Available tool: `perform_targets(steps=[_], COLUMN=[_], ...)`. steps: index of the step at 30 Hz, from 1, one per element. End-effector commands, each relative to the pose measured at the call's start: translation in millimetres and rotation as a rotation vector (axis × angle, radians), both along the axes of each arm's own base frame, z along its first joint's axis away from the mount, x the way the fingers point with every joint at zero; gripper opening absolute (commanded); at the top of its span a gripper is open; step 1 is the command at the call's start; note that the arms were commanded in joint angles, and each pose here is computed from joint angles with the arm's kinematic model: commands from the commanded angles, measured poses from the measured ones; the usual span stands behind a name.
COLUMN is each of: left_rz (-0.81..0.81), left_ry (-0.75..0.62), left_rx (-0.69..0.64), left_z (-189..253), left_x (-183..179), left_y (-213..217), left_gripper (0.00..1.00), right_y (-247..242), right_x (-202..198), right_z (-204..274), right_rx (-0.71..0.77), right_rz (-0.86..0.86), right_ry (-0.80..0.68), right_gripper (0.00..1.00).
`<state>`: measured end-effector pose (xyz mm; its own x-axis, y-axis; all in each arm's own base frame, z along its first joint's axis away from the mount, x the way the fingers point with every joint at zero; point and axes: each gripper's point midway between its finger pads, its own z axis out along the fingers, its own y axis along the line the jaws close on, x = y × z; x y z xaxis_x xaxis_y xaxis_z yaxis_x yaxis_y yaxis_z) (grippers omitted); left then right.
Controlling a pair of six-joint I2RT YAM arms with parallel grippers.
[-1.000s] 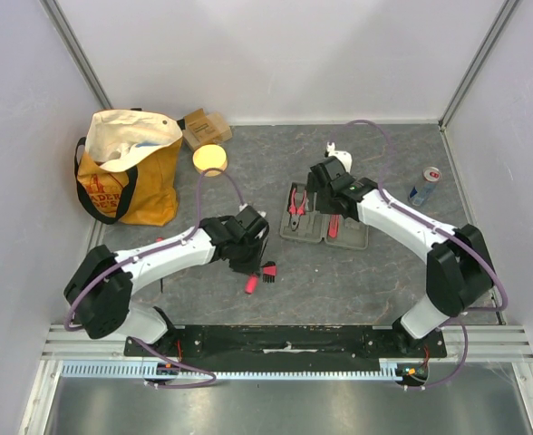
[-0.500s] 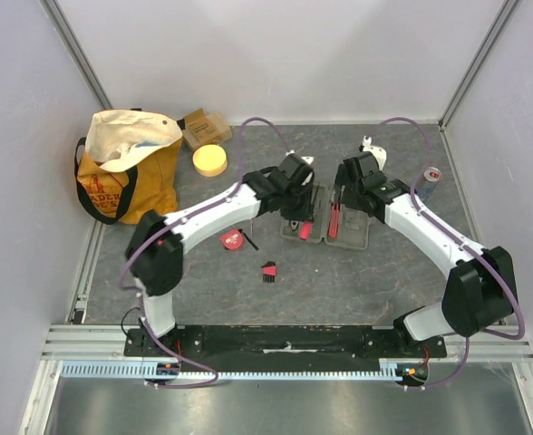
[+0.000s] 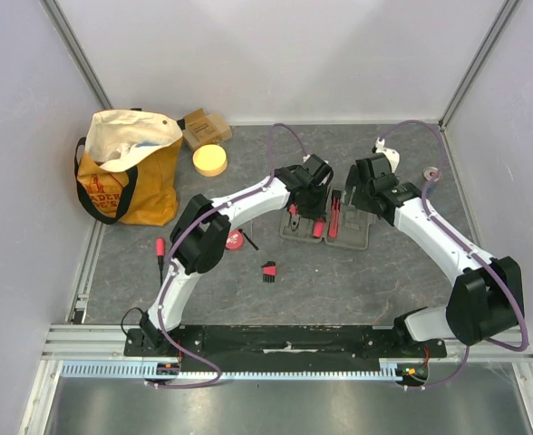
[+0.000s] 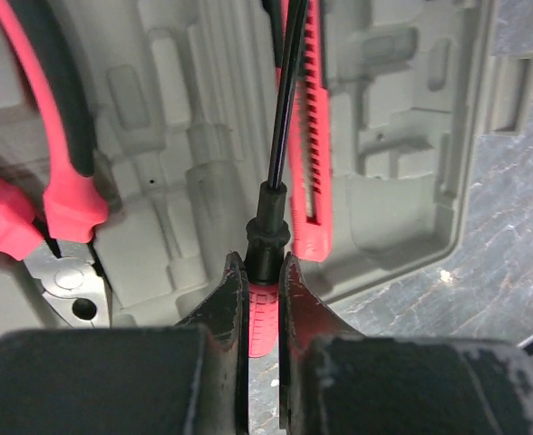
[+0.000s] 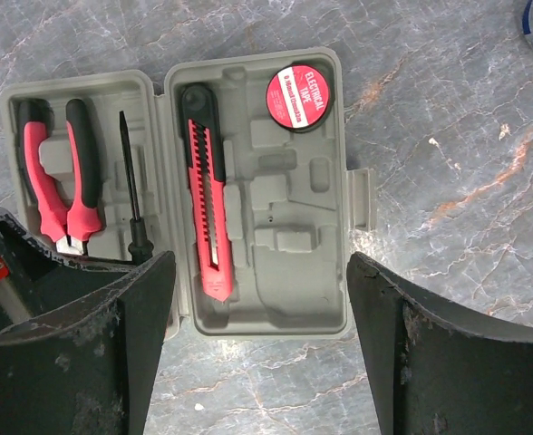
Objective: Pack the tool kit
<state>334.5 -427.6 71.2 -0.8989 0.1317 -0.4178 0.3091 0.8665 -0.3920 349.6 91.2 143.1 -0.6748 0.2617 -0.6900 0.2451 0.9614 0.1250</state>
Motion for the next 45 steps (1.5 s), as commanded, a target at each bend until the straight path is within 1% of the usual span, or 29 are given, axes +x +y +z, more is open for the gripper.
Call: perform_targets(steps=[1,5,7,9,15,16,19,21,23,25,27,30,32,35,42,45], left_rz=[0.066,0.083,0.08,0.081,0.079,0.078,0.082,0.088,0.094,0.099,0.107,0.125,0.13,0.133,0.123,0.113], left_ry=[0.001,0.034,0.062,0.081,0.09,0.087,0.076,0.06,0.051,0.043,0.058,0.106,0.143,0.152,0.167,0.178], left_rx=[0.007,0.015,0.009,0.012,0.012,0.012,0.005,-0.001,0.001,-0.007,-0.019,-0.033,-0.053,-0.068,-0.069,-0.063], left_z=[0,-11,-17,-21,-22,-21,-16,-9,-5,-3,-4,-12,-16,-16,-20,-23], left_x=[11,9,7,5,2,3,5,7,8,8,6,3,1,2,1,-1], left_y=[3,5,5,6,8,8,8,9,11,13,15,17,20,22,24,24], left_gripper=[0.02,0.03,0.05,0.13,0.41,0.44,0.46,0.45,0.41,0.34,0.27,0.21,0.19,0.19,0.16,0.13], right_y=[-4,-4,-4,-4,-1,0,2,3,6,14,22,38,46,60,84,96], right_x=[-2,-2,-1,-1,3,4,6,8,9,12,17,25,32,42,66,75], right_z=[9,8,7,7,10,10,11,14,15,16,15,7,3,-4,-30,-38], right_rx=[0.007,0.008,0.01,0.011,0.023,0.025,0.033,0.037,0.047,0.07,0.094,0.129,0.155,0.194,0.2,0.188], right_rz=[0.002,0.004,0.006,0.006,0.011,0.012,0.015,0.016,0.025,0.061,0.093,0.147,0.169,0.198,0.229,0.243], right_ry=[-0.029,-0.023,-0.02,-0.02,-0.025,-0.024,-0.026,-0.032,-0.035,-0.035,-0.039,-0.015,-0.005,-0.003,0.037,0.045], right_gripper=[0.83,0.82,0.82,0.82,0.82,0.82,0.82,0.82,0.81,0.79,0.73,0.59,0.52,0.44,0.32,0.28])
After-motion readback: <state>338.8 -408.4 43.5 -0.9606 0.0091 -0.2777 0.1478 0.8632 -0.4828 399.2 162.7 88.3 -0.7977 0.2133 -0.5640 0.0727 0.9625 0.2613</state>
